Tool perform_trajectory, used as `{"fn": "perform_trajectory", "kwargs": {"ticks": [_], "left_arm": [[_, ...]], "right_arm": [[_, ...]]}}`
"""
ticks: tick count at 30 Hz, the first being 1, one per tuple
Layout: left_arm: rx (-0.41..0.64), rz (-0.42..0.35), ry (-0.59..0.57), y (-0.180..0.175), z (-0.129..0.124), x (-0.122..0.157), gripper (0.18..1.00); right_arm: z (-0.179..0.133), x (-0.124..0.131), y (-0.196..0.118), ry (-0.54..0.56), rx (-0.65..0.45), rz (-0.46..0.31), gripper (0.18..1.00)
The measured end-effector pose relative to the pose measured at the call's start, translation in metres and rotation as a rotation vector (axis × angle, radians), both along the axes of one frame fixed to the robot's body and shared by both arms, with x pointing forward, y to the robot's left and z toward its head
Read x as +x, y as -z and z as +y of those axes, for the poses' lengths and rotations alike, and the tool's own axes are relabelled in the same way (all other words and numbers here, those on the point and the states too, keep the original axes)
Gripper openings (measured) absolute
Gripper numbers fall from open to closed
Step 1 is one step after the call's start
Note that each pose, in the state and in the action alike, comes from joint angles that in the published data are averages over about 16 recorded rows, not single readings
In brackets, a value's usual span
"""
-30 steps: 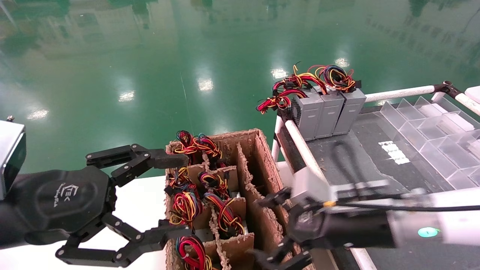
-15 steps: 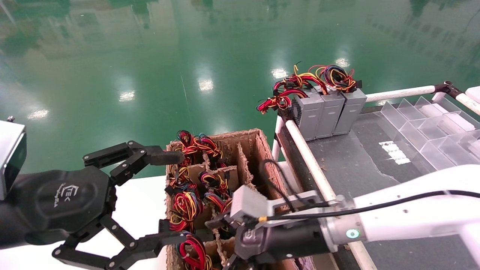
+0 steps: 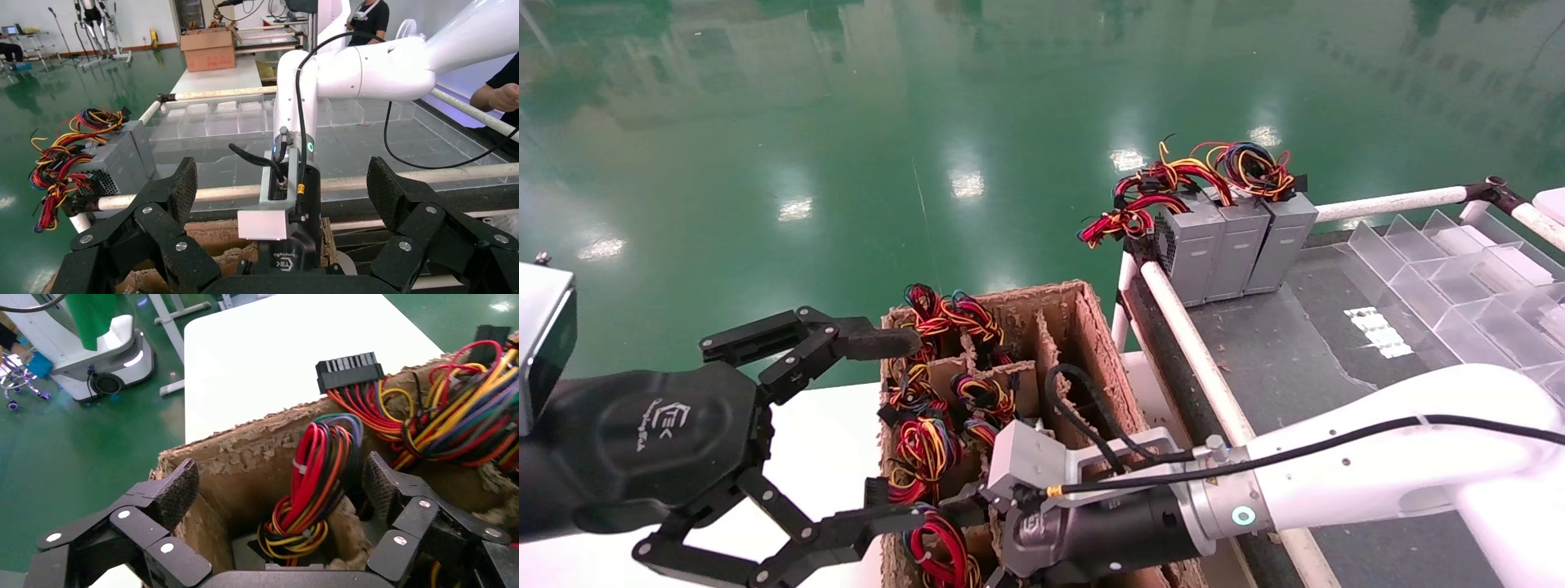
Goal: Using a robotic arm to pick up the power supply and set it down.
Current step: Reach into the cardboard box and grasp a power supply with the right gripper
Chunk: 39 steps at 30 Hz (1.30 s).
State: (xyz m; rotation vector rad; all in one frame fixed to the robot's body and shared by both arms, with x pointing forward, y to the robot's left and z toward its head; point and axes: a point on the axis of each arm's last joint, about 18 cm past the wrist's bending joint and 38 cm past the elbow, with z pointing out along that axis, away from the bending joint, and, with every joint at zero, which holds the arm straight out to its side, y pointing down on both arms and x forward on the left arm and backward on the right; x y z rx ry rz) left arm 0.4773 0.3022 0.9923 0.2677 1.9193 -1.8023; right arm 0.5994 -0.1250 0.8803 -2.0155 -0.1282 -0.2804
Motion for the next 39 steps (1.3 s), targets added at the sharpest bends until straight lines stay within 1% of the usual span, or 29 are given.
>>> {"fn": "perform_trajectory", "kwargs": {"ticks": [4,10,16,32,39], "left_arm": [[0.000,0.000,0.000,0.000,0.000,0.000,1.001],[0.000,0.000,0.000,0.000,0.000,0.000,1.001],[0.000,0.000,0.000,0.000,0.000,0.000,1.001],[0.000,0.000,0.000,0.000,0.000,0.000,1.001],[0.000,0.000,0.000,0.000,0.000,0.000,1.001]], "right_arm": [[0.002,0.001,0.002,-0.004,0.006,0.003,0.959],[0.002,0.002,0.004,0.000,0.017,0.009,0.893],[-0.001,0.004,0.005,0.011,0.025,0.017,0.787],[-0.010,0.006,0.006,0.023,0.037,0.018,0.409],[-0.012,0.007,0.009,0.031,0.045,0.021,0.294]]}}
